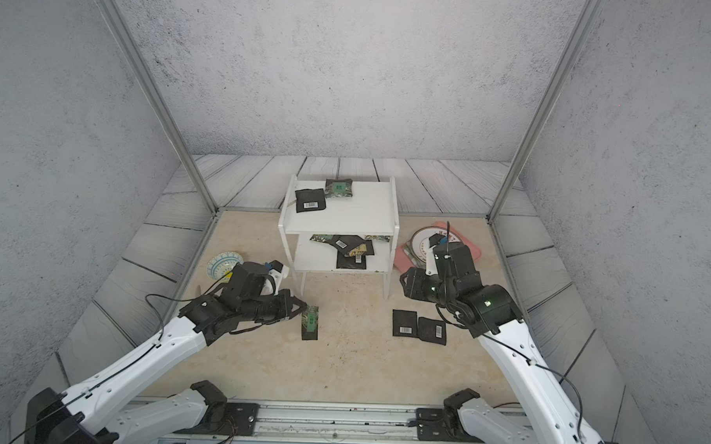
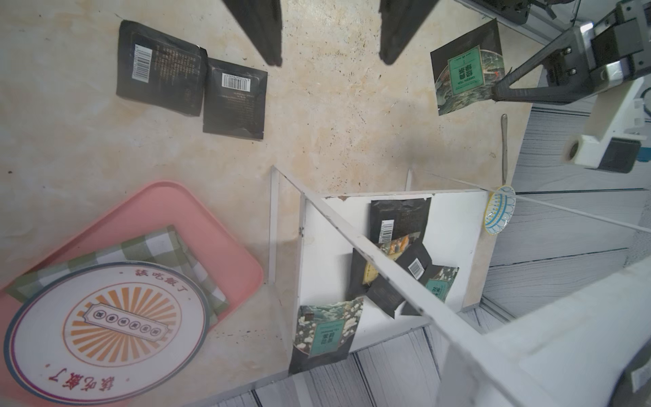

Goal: Remove the tea bags from the shelf
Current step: Place the tea bag at the center of the board, then pick up the tea bag from the shelf.

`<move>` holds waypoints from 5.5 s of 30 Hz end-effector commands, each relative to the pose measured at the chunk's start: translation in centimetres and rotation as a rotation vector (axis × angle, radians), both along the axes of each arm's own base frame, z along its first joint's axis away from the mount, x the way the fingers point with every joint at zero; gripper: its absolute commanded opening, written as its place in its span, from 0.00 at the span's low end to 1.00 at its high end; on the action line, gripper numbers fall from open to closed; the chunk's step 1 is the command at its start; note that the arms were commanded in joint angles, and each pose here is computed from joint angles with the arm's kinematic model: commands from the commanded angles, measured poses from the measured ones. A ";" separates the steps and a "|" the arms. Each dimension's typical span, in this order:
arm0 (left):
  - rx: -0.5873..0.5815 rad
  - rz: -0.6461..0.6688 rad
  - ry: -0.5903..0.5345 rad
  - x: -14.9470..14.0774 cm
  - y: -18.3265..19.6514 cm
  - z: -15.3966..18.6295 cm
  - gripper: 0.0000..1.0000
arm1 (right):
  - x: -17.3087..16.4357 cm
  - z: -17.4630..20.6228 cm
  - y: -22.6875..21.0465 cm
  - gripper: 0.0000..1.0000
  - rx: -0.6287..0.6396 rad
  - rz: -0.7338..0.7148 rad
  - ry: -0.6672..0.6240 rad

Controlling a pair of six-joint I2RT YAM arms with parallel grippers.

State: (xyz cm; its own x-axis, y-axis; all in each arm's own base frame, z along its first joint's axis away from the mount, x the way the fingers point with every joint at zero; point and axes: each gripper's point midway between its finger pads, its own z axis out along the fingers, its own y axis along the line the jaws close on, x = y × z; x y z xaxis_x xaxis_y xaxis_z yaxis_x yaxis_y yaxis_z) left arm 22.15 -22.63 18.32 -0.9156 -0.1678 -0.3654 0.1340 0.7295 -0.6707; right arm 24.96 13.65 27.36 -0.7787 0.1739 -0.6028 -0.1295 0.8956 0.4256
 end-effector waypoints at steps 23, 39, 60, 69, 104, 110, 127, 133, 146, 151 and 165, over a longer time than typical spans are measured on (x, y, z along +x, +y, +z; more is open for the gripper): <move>-0.442 -0.370 -0.338 -3.5 -7.6 14.1 0.00 | -5.5 -0.9 9.7 0.76 0.643 0.506 0.007; -0.606 -0.427 -0.367 -3.8 -9.2 18.5 0.00 | -6.0 4.4 11.1 0.64 0.757 0.611 -0.064; -0.407 -0.280 -0.346 -1.7 -7.1 14.2 0.28 | -5.7 3.2 9.6 0.00 0.640 0.505 -0.071; -0.265 -0.140 -0.345 -1.0 -2.3 12.0 0.52 | -4.3 -2.9 7.6 0.00 0.487 0.341 0.053; -0.140 0.035 -0.250 0.0 2.2 7.2 0.54 | 1.9 -21.4 3.8 0.01 0.256 0.004 0.396; -0.141 0.033 -0.236 0.2 2.0 6.9 0.54 | 1.7 -22.5 3.2 0.11 0.229 0.001 0.416; -0.115 0.061 -0.272 1.1 2.8 9.8 0.54 | 0.0 -17.5 0.5 0.39 0.141 0.017 0.326; -0.063 0.110 -0.290 1.5 4.0 12.4 0.57 | -0.7 -10.9 0.0 0.42 0.112 0.060 0.197; 0.023 0.289 -0.328 5.8 8.3 18.7 0.61 | -1.0 5.3 3.1 0.45 0.060 0.239 -0.069; 0.000 0.338 -0.320 8.7 9.8 19.9 0.62 | 0.8 10.8 6.0 0.44 0.126 0.302 -0.177; -0.121 0.341 -0.352 16.7 9.7 21.3 0.61 | 10.8 14.9 14.0 0.43 0.222 0.362 -0.203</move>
State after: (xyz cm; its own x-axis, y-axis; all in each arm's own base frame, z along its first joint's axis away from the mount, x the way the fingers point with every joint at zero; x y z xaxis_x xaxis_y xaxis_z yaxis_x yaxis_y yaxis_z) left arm 38.09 -12.34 36.43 -0.6631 -0.4973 -0.5595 0.0375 0.7244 -0.6883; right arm 34.42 26.45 41.62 -0.6880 0.0394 -0.7247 -0.5072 0.6881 0.5189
